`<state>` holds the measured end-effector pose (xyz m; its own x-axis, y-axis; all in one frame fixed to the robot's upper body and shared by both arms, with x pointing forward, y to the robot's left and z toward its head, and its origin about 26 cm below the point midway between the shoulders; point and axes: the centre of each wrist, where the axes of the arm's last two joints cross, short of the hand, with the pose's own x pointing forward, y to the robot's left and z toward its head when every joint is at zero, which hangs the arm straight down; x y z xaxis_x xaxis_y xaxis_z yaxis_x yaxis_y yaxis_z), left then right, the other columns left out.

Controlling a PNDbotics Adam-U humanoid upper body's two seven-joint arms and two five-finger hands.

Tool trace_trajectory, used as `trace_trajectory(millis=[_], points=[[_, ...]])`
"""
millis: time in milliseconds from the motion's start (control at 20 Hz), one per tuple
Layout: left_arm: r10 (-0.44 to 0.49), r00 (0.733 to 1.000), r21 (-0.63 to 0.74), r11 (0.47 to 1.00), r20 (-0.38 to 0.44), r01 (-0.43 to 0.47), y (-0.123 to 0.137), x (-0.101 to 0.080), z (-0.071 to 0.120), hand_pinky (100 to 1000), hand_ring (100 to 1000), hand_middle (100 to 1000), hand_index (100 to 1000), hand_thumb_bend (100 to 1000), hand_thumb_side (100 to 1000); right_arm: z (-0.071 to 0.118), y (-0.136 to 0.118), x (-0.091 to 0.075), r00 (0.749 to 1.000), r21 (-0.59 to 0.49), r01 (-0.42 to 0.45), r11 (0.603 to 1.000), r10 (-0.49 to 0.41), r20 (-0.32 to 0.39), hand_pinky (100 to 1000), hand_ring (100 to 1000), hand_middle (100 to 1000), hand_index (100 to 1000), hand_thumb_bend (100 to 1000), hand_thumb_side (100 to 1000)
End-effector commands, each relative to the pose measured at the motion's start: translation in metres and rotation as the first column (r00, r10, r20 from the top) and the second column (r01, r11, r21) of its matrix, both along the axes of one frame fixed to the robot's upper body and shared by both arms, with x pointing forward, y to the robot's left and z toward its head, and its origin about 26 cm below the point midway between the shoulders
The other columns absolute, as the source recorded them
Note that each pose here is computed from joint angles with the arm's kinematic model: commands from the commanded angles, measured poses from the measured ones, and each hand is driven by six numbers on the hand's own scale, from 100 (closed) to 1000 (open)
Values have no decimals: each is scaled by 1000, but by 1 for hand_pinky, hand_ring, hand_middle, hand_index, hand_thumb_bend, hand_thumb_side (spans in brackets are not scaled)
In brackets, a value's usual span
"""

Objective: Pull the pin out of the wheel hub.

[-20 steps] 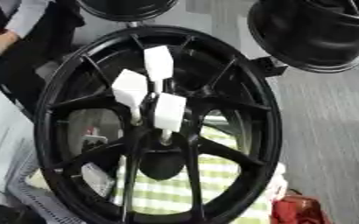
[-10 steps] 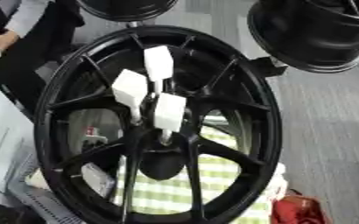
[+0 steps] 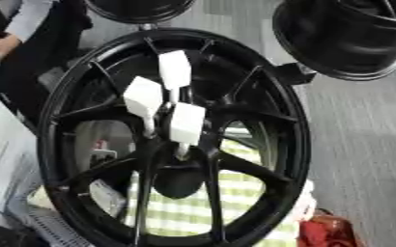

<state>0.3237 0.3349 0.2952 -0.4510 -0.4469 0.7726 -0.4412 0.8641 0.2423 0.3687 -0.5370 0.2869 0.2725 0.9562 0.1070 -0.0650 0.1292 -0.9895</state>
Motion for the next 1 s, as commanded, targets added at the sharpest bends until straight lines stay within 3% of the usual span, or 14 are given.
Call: trace_trajectory(millis=[50, 450, 550, 600, 800, 1000], points=[[20, 999, 27, 999, 28, -21, 5, -4, 12, 817, 822, 817, 829, 746, 777, 30, -9, -14, 999, -62, 36, 997, -36, 10, 978, 973, 921, 871, 386, 100], [19, 999, 23, 1000, 28, -19, 5, -4, 11, 817, 823, 818, 828, 743, 777, 32, -7, -13, 999, -55, 36, 998, -35, 31, 972, 959, 901, 859, 317, 100], [19, 999, 24, 1000, 26, -19, 5, -4, 11, 817, 824, 818, 828, 745, 775, 34, -7, -13, 997, -48, 47, 998, -44, 70, 955, 914, 847, 829, 111, 350], [19, 999, 24, 1000, 26, -20, 5, -4, 11, 817, 824, 818, 828, 746, 775, 34, -6, -13, 994, -37, 50, 998, -46, 98, 950, 905, 835, 821, 100, 429], [19, 999, 23, 1000, 27, -20, 6, -4, 11, 817, 824, 818, 828, 744, 776, 35, -3, -11, 984, 7, 33, 999, -34, 175, 942, 890, 813, 813, 100, 498], [18, 999, 23, 1000, 26, -19, 6, -4, 11, 817, 825, 818, 827, 742, 777, 39, 2, -10, 977, 19, 8, 1000, -11, 213, 940, 884, 805, 812, 100, 500]])
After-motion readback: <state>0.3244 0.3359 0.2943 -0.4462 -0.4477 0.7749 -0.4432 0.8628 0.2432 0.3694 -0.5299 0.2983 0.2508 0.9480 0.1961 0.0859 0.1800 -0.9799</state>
